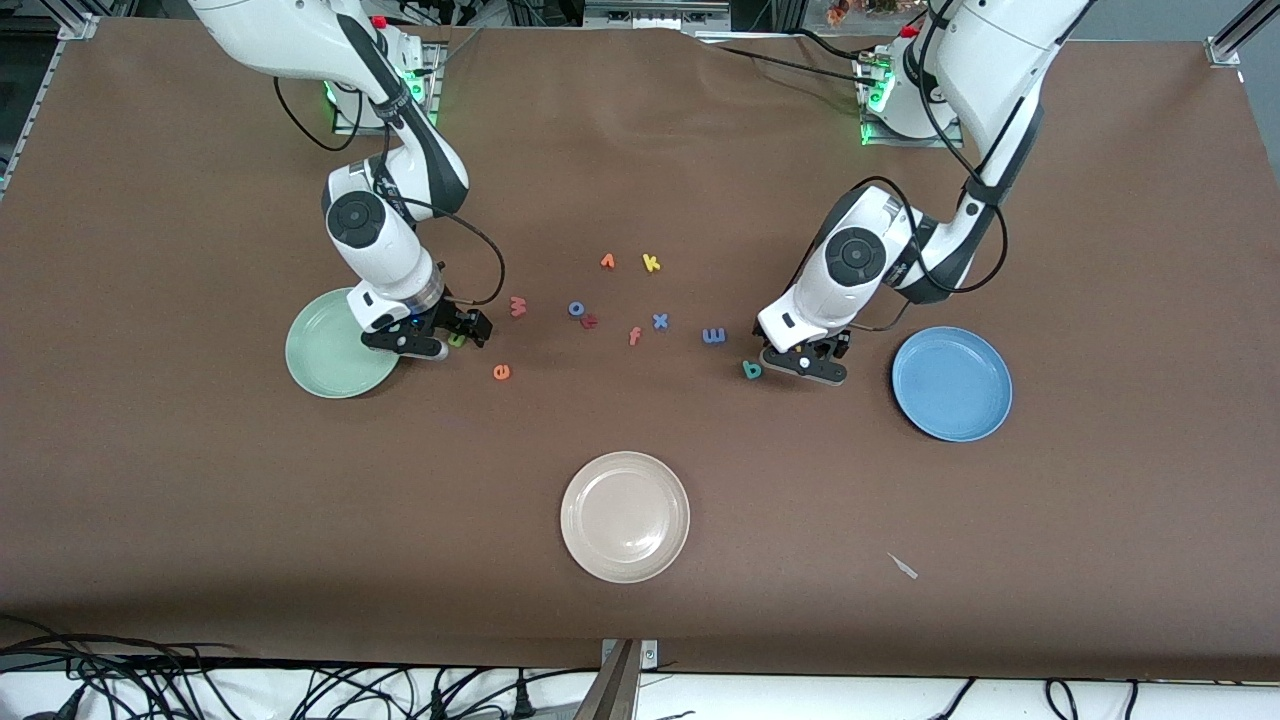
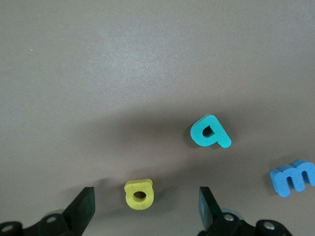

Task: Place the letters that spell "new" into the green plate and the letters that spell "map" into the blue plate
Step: 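Grasp the n with the right gripper while the left gripper grasps the a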

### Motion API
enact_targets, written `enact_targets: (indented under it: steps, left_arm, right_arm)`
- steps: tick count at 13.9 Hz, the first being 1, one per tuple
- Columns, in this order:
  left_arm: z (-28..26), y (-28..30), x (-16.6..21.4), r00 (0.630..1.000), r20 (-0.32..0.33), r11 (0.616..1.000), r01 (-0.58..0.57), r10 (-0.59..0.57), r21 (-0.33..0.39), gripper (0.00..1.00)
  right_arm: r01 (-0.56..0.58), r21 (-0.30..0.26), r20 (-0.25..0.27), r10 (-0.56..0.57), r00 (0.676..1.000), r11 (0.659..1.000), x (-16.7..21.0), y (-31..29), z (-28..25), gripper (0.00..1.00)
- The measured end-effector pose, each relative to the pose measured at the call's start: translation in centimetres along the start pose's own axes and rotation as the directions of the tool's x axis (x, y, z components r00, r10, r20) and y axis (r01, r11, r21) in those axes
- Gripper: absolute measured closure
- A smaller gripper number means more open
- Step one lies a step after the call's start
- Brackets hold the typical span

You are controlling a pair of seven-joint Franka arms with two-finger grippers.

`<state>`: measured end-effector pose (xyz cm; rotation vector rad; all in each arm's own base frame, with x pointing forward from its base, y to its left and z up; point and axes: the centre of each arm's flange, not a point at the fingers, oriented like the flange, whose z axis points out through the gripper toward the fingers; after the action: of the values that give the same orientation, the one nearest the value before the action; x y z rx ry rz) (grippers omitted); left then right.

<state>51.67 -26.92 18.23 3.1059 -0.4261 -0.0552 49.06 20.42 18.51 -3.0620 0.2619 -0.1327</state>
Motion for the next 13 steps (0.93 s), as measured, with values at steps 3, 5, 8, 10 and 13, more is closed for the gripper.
enact_targets:
  steps: [3,5,8,10,13]
  left_arm:
    - [0.8,-0.2,0.0,1.0,0.008,1.0,-0.013,0.013,0.015,0.11]
    - [1.0,-0.3,-0.1,1.0,0.011,1.0,-0.013,0.013,0.015,0.15]
    - [1.2,-0.4,-0.1,1.0,0.016,1.0,-0.01,0.01,0.016,0.26]
    - [1.3,-0.5,-0.2,1.0,0.024,1.0,-0.01,0.01,0.019,0.32]
    - [1.3,-0.3,-0.2,1.0,0.028,1.0,-0.012,0.012,0.021,0.44]
  right_arm:
    - [-0.005,0.001,-0.003,0.005,1.0,1.0,-0.2,0.1,0.2,0.04]
    - [-0.009,0.001,-0.003,0.009,1.0,1.0,-0.2,0.2,0.3,0.04]
    - [-0.012,0.001,-0.002,0.012,1.0,1.0,-0.2,0.3,0.6,0.06]
    - [-0.013,0.001,-0.003,0.013,1.0,1.0,-0.2,0.3,0.7,0.13]
    - [-0.014,0.002,-0.004,0.014,1.0,1.0,-0.2,0.3,0.8,0.17]
